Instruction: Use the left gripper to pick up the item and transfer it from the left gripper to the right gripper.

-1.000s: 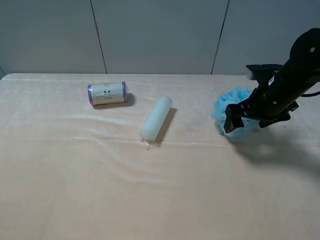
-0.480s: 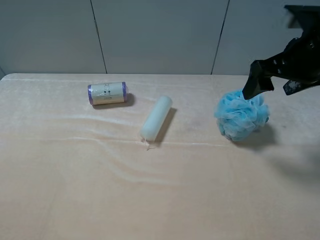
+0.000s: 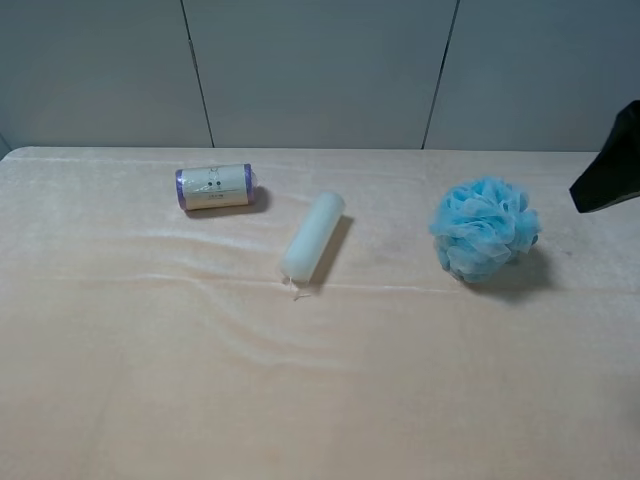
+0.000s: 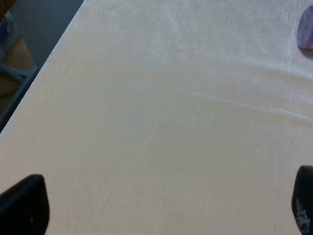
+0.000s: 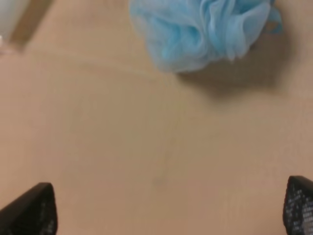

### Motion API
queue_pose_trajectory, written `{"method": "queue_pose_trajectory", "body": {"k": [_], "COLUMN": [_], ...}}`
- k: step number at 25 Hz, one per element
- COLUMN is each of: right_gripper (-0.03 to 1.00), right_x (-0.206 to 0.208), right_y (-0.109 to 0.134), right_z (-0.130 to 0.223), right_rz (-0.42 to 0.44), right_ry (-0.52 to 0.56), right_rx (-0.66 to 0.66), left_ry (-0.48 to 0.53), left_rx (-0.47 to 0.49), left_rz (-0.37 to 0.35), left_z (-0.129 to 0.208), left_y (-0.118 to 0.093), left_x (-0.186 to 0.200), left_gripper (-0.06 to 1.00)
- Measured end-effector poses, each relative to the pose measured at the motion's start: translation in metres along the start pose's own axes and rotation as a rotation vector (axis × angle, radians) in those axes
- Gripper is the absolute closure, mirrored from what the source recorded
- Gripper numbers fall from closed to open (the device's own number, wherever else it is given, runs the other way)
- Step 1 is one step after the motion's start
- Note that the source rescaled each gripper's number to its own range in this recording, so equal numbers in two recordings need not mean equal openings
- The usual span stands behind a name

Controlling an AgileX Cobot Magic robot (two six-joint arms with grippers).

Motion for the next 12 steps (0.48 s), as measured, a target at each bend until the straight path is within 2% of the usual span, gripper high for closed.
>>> {"method": "queue_pose_trajectory", "body": {"k": [6,12], "right_gripper": [-0.03,-0.03], "right_x": [0.028,0.032], "right_y": [-0.003,-0.013], "right_z": [0.031,0.085], "right_rz": [-0.011,-0.02], "right_ry": [-0.112,-0.187], "right_rx": [0.016,0.0], "left_ry": [0.0,0.0], "left_rx": [0.0,0.0], "left_rz": [0.0,0.0], "left_z": [0.0,0.0], "left_y": [0.0,0.0], "left_x": [0.0,0.0], "left_gripper": [-0.06,-0.06]}}
Point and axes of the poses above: a point on each arm's last joint axis where the gripper is mounted, x pointing back along that axis away from the gripper, y along the wrist's bending axis when the last joint is at zero, z = x × y, the point moved 7 cm from there along -x, pointing out along that axis toward the gripper, and after that the axes turned 9 degrees about -x, right-handed, at the moved point
